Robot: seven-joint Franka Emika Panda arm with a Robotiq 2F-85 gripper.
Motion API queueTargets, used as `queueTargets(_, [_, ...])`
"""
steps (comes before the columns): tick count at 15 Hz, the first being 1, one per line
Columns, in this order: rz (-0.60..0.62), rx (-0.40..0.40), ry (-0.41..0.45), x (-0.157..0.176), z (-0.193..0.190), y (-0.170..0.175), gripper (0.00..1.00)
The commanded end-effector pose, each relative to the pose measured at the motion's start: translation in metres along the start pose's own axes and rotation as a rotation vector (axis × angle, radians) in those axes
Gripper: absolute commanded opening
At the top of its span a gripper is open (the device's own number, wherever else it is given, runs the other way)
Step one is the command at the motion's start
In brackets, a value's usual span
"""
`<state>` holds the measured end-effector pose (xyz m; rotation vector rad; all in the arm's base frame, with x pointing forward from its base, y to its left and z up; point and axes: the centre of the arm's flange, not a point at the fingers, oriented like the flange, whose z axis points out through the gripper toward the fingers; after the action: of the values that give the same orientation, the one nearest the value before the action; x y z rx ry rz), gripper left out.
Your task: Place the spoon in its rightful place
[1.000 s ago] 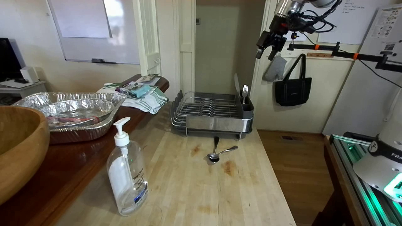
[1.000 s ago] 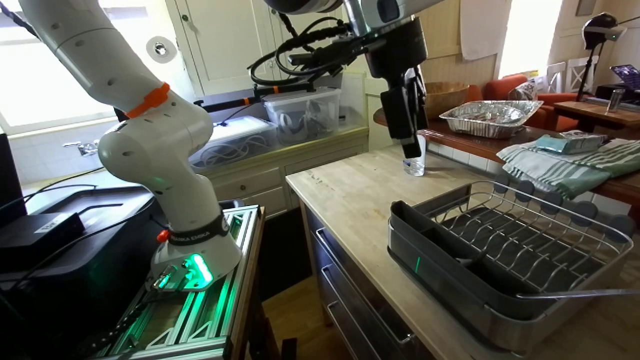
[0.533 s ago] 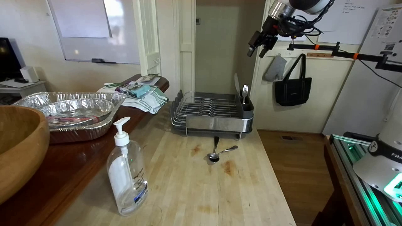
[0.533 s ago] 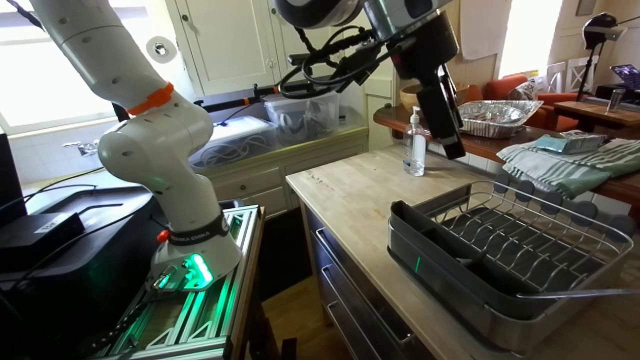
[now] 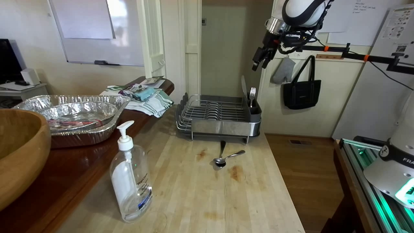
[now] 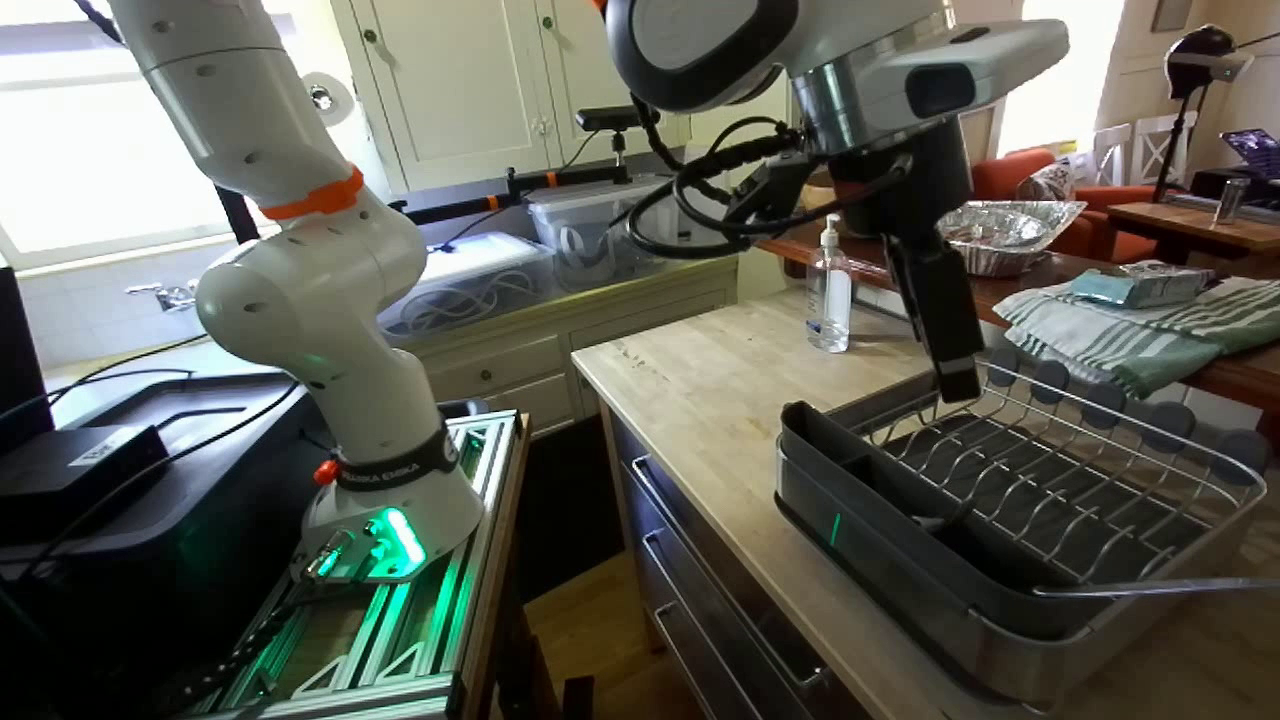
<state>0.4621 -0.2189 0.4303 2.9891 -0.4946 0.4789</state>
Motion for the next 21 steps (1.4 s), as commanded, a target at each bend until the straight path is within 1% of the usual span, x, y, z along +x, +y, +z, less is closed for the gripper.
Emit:
queueTargets(1, [-0.088, -0.011, 0.002, 0.015, 0.025, 0.014, 1.00])
queueTargets(8, [-0.189, -0.027, -0.064, 0.006, 0.070, 0.014, 1.00])
queueTargets(14, [-0.246, -0.037, -0.073, 0.002, 0.099, 0.011, 1.00])
queueTargets(15, [-0.253, -0.040, -0.075, 0.001, 0.103, 0.010, 0.97])
queueTargets(16, [-0.260, -0.041, -0.080, 0.000, 0.106, 0.010, 0.76])
queueTargets(18, [-0.268, -0.052, -0.075, -0.001, 0.113, 0.008, 0.68])
queueTargets(20, [-0.278, -0.055, -0.072, -0.002, 0.117, 0.007, 0.53])
queueTargets(21, [-0.281, -0.057, -0.072, -0.002, 0.119, 0.006, 0.44])
